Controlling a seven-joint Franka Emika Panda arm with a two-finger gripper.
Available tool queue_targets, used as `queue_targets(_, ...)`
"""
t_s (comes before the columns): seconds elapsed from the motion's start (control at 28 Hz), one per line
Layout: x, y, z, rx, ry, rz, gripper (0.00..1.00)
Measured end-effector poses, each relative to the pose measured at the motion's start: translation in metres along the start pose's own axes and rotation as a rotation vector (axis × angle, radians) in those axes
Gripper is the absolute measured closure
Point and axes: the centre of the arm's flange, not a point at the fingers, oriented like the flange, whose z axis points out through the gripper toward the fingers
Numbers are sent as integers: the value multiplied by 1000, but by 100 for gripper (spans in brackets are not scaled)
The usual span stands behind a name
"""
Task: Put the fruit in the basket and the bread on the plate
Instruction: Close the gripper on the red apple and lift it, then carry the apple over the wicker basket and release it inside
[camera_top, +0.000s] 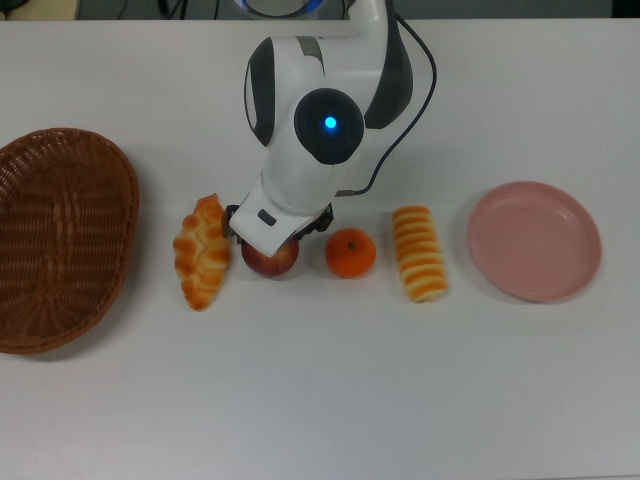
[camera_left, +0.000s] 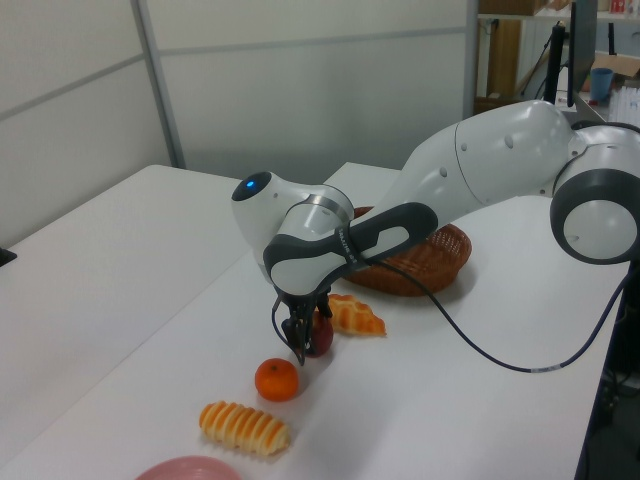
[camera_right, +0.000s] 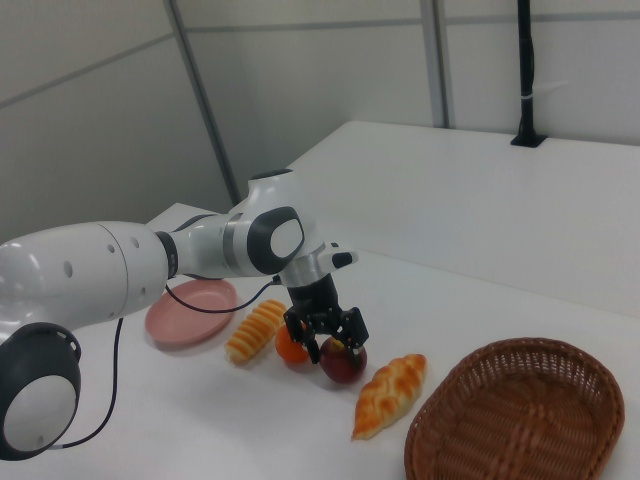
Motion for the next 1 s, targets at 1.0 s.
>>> queue_targets(1.0,-61,234,-83,36,174,326,11)
